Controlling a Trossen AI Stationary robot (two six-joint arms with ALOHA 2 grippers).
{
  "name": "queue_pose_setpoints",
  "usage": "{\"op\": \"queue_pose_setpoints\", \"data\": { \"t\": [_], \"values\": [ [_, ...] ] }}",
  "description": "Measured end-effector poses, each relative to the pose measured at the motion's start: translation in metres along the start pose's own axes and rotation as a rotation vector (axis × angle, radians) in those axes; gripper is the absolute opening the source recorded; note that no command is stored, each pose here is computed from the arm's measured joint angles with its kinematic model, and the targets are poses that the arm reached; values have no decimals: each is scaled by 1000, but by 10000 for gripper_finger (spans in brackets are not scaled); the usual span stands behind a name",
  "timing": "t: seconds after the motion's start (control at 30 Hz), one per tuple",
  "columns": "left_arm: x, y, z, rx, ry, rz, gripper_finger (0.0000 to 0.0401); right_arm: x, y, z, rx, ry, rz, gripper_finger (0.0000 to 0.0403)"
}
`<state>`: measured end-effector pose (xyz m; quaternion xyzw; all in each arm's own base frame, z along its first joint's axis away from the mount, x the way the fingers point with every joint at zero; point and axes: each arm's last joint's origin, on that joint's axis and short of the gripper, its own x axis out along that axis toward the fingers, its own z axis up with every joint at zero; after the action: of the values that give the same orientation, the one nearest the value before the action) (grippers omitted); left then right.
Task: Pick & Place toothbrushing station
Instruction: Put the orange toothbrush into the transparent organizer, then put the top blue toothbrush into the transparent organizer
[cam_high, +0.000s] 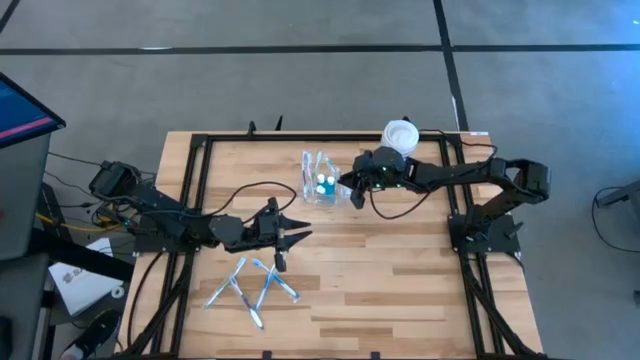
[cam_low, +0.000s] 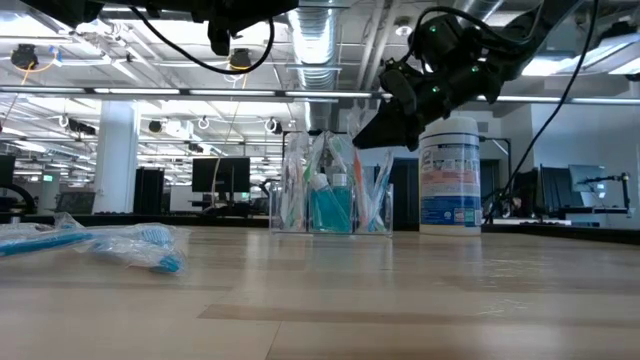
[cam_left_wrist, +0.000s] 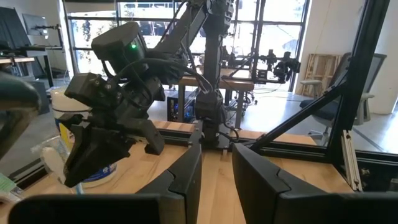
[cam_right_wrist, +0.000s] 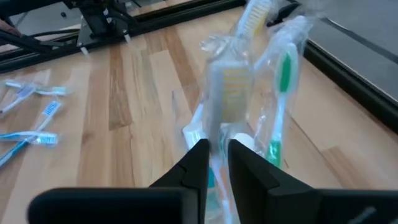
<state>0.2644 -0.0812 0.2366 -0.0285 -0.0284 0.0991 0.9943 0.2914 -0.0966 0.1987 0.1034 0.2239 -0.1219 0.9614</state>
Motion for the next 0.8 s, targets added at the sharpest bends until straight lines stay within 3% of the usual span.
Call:
{"op": "queue_pose_setpoints", "data": {
  "t": [0.4,0.8],
  "values": [
    [0,0,0,0,0,0,86,-5,-12,0,29,27,-35,108],
    [-4,-6,-7,-17,67,-22,86,-39,1,10,55,68,-18,155]
  ]
}}
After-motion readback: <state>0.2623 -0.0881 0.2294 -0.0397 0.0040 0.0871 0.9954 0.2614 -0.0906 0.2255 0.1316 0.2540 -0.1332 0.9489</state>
